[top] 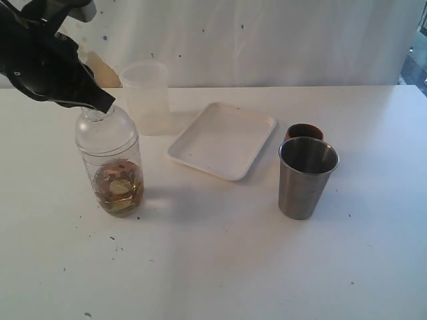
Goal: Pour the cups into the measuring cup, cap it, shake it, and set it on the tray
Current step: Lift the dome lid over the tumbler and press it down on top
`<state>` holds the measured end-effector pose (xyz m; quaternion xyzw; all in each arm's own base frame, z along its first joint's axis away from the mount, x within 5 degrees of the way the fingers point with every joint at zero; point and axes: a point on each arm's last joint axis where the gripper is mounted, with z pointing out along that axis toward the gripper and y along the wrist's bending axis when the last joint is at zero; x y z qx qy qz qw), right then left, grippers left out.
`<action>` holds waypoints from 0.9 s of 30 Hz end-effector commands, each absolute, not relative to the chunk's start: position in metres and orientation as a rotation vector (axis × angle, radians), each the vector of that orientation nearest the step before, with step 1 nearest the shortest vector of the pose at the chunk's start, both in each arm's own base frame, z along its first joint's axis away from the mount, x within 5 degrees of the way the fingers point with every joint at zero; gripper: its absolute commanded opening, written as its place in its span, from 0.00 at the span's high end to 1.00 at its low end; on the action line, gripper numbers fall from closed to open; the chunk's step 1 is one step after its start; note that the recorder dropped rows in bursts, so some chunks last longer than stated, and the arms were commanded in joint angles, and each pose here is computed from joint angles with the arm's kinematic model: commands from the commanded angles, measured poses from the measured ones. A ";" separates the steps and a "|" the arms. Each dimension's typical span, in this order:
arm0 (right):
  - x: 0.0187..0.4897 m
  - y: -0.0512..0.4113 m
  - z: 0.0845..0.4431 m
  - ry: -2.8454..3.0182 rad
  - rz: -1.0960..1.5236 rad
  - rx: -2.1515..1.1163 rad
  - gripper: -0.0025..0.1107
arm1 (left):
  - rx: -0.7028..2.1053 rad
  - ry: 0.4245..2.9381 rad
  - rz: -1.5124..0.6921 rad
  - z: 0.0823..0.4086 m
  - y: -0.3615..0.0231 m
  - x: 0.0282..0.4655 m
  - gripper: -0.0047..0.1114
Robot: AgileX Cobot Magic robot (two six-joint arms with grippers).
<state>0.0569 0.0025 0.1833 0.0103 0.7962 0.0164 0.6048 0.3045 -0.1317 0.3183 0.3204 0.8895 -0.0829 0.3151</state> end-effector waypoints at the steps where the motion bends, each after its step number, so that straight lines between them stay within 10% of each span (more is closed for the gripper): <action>1: 0.057 0.002 0.183 1.829 0.039 0.026 0.98 | 0.848 2.362 -0.240 0.310 -0.136 0.307 0.96; 27: 0.057 0.002 0.183 1.829 0.039 0.026 0.98 | 0.907 2.449 -0.254 0.292 -0.140 0.314 0.96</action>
